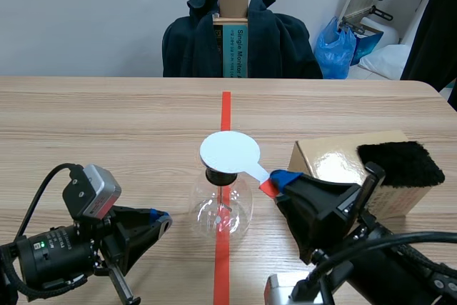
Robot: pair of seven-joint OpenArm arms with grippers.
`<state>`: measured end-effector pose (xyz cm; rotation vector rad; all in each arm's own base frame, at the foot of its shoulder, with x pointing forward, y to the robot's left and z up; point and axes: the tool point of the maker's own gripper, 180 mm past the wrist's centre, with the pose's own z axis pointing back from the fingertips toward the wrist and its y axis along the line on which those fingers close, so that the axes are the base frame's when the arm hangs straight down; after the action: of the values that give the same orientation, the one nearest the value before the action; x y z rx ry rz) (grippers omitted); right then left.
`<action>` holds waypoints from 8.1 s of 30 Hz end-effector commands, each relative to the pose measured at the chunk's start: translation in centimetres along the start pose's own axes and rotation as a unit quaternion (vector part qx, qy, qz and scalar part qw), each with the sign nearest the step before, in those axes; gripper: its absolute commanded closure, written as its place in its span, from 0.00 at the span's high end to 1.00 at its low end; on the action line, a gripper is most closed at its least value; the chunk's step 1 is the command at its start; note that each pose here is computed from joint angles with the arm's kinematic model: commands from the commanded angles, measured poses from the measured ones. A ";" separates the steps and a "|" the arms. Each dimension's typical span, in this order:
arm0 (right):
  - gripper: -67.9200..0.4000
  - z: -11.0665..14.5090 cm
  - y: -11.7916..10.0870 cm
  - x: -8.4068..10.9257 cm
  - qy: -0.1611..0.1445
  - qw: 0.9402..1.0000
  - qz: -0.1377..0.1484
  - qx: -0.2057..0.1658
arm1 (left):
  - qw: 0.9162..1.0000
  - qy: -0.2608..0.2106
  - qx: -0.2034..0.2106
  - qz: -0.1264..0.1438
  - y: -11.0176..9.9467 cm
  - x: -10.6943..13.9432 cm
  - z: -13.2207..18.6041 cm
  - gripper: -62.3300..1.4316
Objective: Do the electroscope experiment.
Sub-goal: 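Move the plate toward and away from the electroscope, then hold the plate still at the electroscope, then move the plate toward and away from the electroscope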
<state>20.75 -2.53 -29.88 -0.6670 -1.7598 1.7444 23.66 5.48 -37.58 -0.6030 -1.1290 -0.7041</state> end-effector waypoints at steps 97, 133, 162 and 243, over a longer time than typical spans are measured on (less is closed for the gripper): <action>0.02 0.7 -1.8 -6.1 0.158 0.986 0.032 -0.037 | 1.000 -0.021 -0.001 0.001 0.0 1.1 -0.3 0.07; 0.02 -0.2 -1.4 -0.8 0.008 0.999 0.041 -0.029 | 1.000 -0.021 -0.001 0.001 0.0 1.1 -0.3 0.07; 0.02 -0.2 -1.4 -0.7 0.007 0.999 0.041 -0.029 | 1.000 -0.021 -0.001 0.001 0.0 1.1 -0.3 0.07; 0.02 0.5 -1.7 -5.3 0.137 0.989 0.037 -0.034 | 1.000 -0.024 0.001 0.000 0.0 1.3 -0.3 0.07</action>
<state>23.72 -6.35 -29.20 -0.9287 -1.6109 1.5706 23.69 5.47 -37.50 -0.6047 -1.1335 -0.7026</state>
